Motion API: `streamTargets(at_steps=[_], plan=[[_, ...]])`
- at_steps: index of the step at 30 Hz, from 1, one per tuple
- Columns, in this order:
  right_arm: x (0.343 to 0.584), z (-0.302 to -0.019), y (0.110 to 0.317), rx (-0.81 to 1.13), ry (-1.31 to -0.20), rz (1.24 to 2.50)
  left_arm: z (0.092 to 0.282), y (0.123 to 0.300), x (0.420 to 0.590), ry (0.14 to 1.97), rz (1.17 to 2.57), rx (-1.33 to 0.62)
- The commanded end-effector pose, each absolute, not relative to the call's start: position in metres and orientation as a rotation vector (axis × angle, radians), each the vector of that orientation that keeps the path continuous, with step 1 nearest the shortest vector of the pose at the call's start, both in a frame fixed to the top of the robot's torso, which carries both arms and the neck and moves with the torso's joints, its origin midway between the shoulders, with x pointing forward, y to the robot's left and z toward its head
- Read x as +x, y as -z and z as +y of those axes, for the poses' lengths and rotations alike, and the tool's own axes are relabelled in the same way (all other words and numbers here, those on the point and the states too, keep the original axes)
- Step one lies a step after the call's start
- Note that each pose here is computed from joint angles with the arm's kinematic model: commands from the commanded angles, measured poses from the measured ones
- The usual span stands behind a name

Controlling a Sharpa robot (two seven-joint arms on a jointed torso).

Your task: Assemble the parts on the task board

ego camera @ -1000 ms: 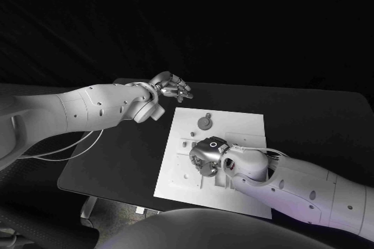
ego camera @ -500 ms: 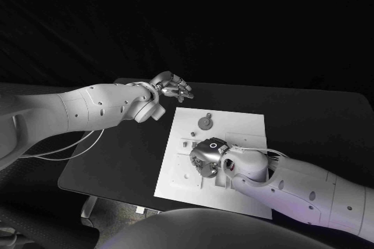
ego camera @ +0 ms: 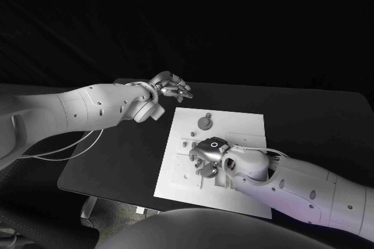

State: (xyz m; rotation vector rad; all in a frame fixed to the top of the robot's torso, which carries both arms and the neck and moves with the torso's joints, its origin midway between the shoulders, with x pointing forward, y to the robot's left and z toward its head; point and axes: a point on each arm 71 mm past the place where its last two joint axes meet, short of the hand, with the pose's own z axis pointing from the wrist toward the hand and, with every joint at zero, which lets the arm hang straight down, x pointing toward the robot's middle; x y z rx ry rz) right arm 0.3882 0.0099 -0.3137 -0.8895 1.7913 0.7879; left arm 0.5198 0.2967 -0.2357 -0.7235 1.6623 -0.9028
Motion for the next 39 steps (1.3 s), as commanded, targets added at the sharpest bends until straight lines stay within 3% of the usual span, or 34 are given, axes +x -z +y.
streamTargets(at_steps=[1,8,16,22,26,39], plan=[[0.389,0.006,0.315,-0.865,-0.786,1.779,0.296,0.234,0.52,0.911,1.659,-0.727],[0.39,-0.008,0.302,-0.808,-0.818,1.73,0.298,0.234,0.52,0.91,1.656,-0.728],[0.415,-0.04,0.249,-0.642,-0.846,1.648,0.304,0.233,0.519,0.903,1.641,-0.739],[0.427,-0.069,0.222,-0.622,-0.782,1.681,0.308,0.233,0.518,0.899,1.638,-0.742],[0.429,-0.082,0.22,-0.644,-0.717,1.725,0.308,0.233,0.518,0.899,1.638,-0.743],[0.447,-0.103,0.239,-0.691,-0.545,1.837,0.307,0.234,0.519,0.904,1.643,-0.744]])
